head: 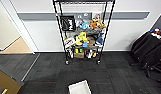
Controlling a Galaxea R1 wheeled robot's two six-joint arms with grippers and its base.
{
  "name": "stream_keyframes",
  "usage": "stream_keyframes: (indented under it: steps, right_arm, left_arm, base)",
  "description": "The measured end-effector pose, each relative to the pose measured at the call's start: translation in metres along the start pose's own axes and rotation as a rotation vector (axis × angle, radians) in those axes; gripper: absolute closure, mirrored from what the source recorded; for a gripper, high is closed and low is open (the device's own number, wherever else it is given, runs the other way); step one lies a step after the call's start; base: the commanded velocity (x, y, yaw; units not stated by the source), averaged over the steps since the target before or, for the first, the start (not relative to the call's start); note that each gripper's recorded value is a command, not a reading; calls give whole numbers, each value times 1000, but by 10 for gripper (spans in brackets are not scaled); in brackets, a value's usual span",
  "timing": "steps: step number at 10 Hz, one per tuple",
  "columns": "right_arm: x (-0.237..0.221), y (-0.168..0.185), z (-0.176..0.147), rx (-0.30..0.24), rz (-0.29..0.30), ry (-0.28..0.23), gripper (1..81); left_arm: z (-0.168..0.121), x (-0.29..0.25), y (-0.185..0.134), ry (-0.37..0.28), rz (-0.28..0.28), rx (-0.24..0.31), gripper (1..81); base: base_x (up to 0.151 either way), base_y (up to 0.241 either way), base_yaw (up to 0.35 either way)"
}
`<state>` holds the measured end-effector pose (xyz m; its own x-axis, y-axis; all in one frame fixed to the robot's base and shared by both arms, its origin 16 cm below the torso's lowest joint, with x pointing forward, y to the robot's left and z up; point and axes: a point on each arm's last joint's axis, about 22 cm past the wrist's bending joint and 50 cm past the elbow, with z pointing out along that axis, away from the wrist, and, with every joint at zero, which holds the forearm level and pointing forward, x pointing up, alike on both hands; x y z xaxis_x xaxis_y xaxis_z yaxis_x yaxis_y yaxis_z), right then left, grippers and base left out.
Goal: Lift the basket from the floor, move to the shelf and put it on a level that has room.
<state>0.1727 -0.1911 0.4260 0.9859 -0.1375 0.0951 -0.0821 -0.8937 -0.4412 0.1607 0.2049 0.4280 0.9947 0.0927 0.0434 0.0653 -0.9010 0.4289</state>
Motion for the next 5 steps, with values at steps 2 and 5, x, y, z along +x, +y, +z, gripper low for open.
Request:
stream_keyframes:
  steps: [2,5]
  right_arm:
    - [0,0,0,0,0,-1,10]
    - [-1,0,0,0,0,-1,10]
  left_arm:
    - [0,0,0,0,0,0,10]
    - [0,0,0,0,0,0,10]
  base:
    - [94,0,0]
    - [90,0,0]
